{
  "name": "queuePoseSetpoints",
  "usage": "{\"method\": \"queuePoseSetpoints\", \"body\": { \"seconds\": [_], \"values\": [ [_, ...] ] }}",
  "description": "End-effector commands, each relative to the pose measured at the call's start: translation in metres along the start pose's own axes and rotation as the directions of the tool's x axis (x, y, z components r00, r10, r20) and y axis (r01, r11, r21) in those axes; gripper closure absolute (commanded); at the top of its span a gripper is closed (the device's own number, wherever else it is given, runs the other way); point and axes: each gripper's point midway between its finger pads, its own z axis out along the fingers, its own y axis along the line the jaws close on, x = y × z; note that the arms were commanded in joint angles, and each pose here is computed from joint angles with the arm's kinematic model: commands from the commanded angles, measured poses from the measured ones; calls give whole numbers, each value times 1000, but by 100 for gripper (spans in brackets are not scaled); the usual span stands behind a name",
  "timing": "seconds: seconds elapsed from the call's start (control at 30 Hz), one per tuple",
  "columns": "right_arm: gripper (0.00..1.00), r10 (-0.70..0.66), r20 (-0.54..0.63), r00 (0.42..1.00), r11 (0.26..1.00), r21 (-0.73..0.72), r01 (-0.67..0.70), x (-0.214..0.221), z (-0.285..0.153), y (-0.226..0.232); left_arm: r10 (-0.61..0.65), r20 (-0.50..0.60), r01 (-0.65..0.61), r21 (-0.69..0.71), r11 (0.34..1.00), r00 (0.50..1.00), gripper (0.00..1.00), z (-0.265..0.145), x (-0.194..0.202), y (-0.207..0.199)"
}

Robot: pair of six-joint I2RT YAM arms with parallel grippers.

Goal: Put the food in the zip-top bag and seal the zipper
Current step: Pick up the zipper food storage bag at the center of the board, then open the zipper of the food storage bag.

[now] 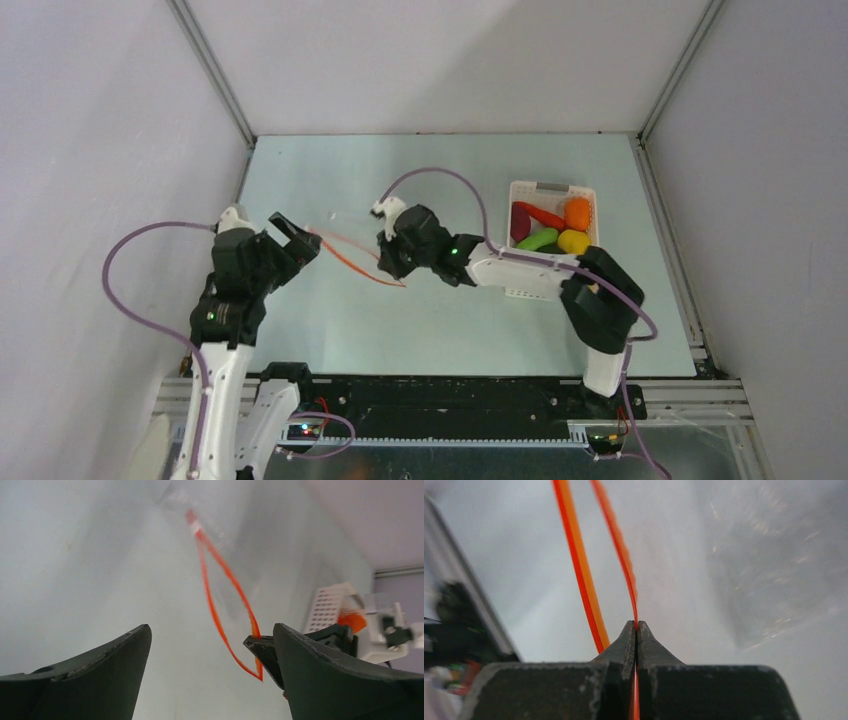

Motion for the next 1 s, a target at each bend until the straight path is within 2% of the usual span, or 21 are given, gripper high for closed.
{"method": "queuePoseSetpoints", "body": {
  "seconds": [0.0, 0.03, 0.13, 0.3, 0.5, 0.77, 0.83, 0.97],
  "values": [
    [100, 310, 252, 917, 951, -73, -301, -92, -56, 19, -15, 121, -13, 224, 974, 993, 2, -36, -29, -45],
    [100, 391, 269, 880, 920, -92, -381, -102, -64, 16, -17, 119, -16, 271, 962, 993, 2, -42, -28, -53],
    [100, 477, 295, 828, 879, -125, -461, -116, -78, 16, -33, 124, -14, 362, 932, 992, 2, -48, -30, -73],
    [100, 486, 327, 811, 874, -170, -455, -131, -97, 35, -12, 89, -26, 415, 909, 996, 2, -41, -23, -97],
    [100, 485, 337, 807, 873, -142, -466, -129, -104, 35, 33, 52, -52, 422, 905, 998, 2, -29, -14, -119],
    [100, 450, 353, 820, 892, -136, -430, -131, -110, 41, 74, 16, -75, 300, 951, 997, 1, 8, 1, -114],
    [100, 440, 353, 826, 897, -137, -419, -131, -111, 45, 81, 8, -79, 294, 953, 997, 4, 13, 3, -116],
    [100, 414, 343, 843, 909, -107, -403, -123, -108, 47, 93, 3, -90, 292, 952, 996, 4, 20, 5, -118]
  ]
}}
